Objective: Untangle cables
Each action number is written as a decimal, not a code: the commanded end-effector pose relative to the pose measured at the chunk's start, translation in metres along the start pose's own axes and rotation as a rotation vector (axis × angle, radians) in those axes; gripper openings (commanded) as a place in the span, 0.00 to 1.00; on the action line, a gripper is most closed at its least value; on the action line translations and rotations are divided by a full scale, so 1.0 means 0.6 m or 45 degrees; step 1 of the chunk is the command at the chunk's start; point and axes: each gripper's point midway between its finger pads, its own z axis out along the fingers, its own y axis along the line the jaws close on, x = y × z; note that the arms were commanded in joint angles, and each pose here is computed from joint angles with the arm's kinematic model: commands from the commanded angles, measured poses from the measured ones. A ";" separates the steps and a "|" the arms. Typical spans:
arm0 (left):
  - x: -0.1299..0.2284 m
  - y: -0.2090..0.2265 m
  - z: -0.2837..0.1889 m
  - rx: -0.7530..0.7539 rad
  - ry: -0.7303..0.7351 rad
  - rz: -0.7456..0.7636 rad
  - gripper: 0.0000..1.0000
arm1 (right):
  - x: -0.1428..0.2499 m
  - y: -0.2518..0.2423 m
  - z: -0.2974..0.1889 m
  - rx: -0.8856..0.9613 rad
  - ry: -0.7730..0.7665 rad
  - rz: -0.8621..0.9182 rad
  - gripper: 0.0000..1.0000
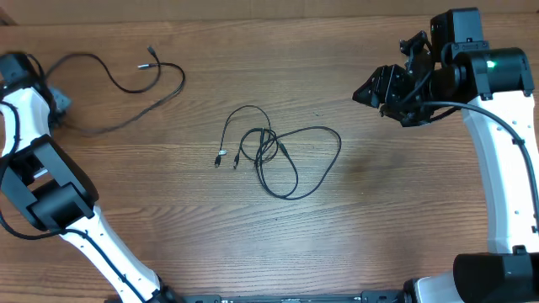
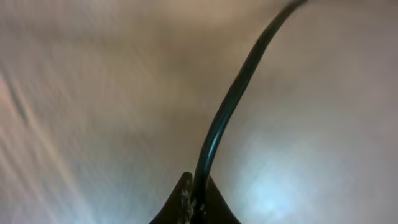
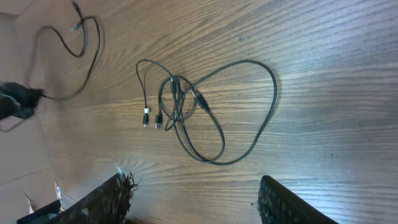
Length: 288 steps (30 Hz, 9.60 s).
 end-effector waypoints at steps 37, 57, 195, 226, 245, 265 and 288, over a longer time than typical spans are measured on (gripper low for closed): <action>0.264 -0.367 -0.383 1.287 0.757 0.475 1.00 | -0.005 -0.007 0.001 0.031 -0.018 -0.008 1.00; 0.643 -0.425 -0.398 0.358 0.676 0.641 1.00 | -0.013 -0.036 0.000 0.156 -0.056 -0.003 1.00; 0.377 -0.347 -0.893 1.273 1.202 -0.091 0.04 | -0.034 -0.050 0.047 0.464 -0.266 0.366 0.04; 0.327 -0.257 -0.734 0.975 0.515 0.548 1.00 | 0.020 -0.178 -0.008 0.770 -0.046 0.358 0.60; 0.387 -0.280 -0.745 0.871 0.405 0.741 1.00 | 0.090 -0.209 0.182 0.483 0.172 0.479 0.44; 0.386 -0.281 -0.745 0.872 0.404 0.741 1.00 | 0.082 -0.256 0.239 0.502 0.026 0.542 0.42; 0.387 -0.281 -0.745 0.872 0.405 0.741 1.00 | -0.066 0.114 -0.136 -0.174 -0.356 -0.127 0.04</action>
